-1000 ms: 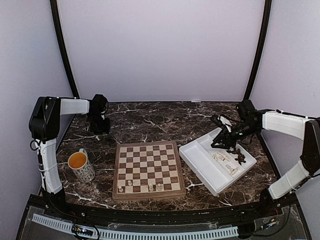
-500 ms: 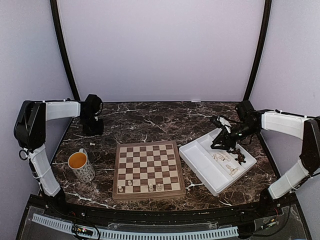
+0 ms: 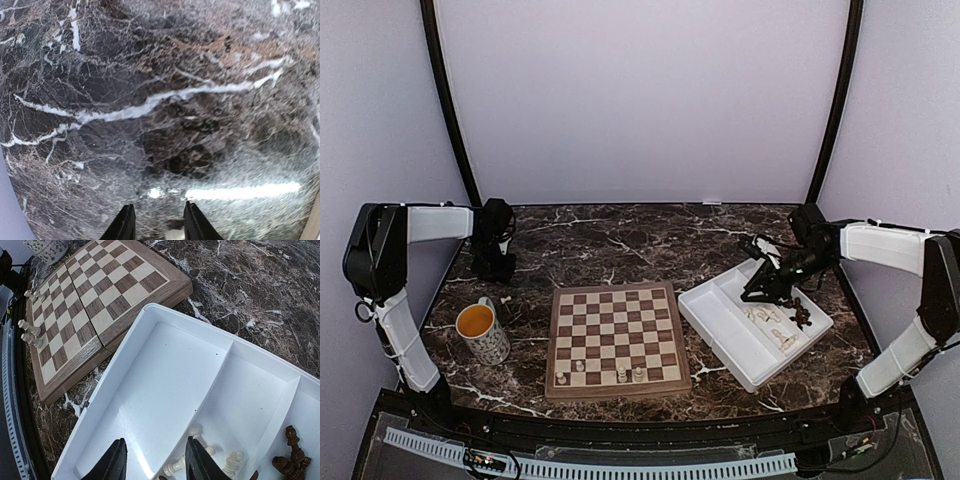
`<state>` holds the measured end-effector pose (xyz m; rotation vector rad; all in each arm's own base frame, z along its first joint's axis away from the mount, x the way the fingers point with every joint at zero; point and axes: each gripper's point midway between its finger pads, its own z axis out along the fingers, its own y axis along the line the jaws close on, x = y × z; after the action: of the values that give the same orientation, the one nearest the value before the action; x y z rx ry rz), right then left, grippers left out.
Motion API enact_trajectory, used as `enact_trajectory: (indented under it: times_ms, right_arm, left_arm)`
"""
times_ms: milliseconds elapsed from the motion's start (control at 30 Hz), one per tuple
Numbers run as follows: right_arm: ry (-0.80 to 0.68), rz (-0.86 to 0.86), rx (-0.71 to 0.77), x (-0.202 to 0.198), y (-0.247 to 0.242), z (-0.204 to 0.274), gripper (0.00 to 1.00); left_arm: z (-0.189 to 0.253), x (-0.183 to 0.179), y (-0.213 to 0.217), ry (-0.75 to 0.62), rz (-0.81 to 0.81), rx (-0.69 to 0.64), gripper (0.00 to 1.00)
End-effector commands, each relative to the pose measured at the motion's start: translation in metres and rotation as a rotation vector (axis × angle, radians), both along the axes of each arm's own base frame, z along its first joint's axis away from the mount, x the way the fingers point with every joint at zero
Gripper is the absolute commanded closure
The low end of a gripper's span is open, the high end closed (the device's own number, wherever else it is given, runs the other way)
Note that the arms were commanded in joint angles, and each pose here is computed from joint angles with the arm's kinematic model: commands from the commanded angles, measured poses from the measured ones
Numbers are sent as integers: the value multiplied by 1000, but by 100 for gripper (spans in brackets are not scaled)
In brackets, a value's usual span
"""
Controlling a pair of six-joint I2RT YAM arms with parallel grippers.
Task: Set up the chess pieces on the board
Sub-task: Pick up the pawn from the center of the board.
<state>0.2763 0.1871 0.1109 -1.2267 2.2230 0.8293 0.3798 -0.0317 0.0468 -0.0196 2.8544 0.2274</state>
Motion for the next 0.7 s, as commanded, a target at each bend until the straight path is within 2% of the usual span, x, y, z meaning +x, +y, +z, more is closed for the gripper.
enact_trajectory:
  times_ms: [0,233,533,667]
  right_arm:
    - [-18,23,15,2,5,8,58]
    - [-4,29,13,1,6,5,58]
    - [7,42,7,0,9,2,58]
    - [15,51,4,-2,11,0,58]
  left_arm:
    - [10,-18,-3,49,-109,-29,65]
    - [3,-37,-35,66,-176,-219,65]
    - [-18,-67,-36,196,-96,-208,66]
    - [-27,-72,-38,210,-86,-205,70]
